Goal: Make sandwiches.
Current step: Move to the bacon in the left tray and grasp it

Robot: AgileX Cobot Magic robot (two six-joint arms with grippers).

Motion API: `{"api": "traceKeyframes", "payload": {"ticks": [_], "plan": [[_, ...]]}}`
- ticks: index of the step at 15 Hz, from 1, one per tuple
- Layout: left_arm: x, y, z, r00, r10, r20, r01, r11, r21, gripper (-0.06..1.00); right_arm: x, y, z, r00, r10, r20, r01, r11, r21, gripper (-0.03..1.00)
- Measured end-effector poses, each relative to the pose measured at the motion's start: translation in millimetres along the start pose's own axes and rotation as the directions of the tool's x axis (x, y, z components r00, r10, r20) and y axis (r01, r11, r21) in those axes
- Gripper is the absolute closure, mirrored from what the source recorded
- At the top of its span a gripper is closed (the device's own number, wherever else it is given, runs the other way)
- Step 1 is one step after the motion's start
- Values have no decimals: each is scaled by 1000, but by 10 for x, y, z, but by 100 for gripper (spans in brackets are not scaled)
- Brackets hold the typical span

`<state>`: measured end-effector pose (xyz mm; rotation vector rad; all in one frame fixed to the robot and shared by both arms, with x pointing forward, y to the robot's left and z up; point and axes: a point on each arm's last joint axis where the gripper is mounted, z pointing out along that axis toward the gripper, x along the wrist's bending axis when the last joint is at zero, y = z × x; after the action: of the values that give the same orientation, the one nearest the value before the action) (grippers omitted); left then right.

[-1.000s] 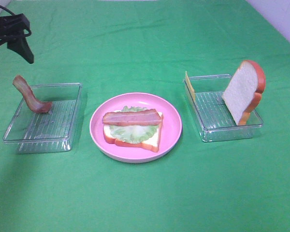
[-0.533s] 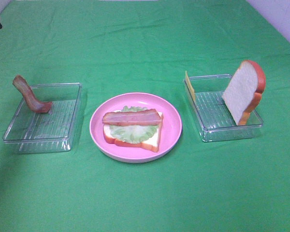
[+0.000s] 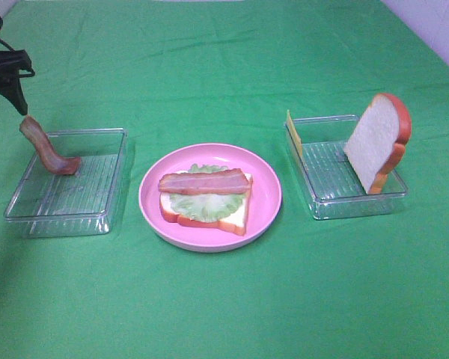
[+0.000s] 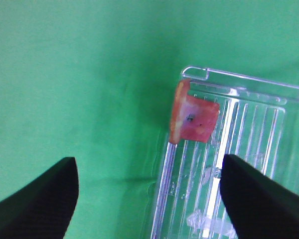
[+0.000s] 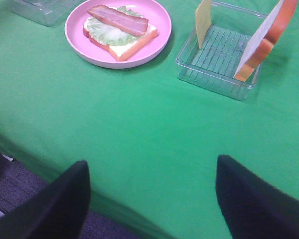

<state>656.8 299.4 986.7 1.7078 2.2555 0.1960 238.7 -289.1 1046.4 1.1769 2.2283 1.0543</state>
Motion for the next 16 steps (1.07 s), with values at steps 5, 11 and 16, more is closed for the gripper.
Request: {"api": "traceKeyframes", "payload": {"ticks": [5, 11, 16], "plan": [[-22, -22, 351, 1000, 20, 2, -20, 999, 39, 26, 0, 0, 0, 1000, 0, 0, 0, 1000, 0, 29], [-107, 15, 440, 999, 38, 18, -38, 999, -23, 50, 0, 0, 0, 1000, 0, 0, 0, 1000, 0, 29], [-92, -14, 538, 999, 37, 10, -37, 999, 9, 67, 0, 0, 0, 1000, 0, 0, 0, 1000, 0, 29]]}}
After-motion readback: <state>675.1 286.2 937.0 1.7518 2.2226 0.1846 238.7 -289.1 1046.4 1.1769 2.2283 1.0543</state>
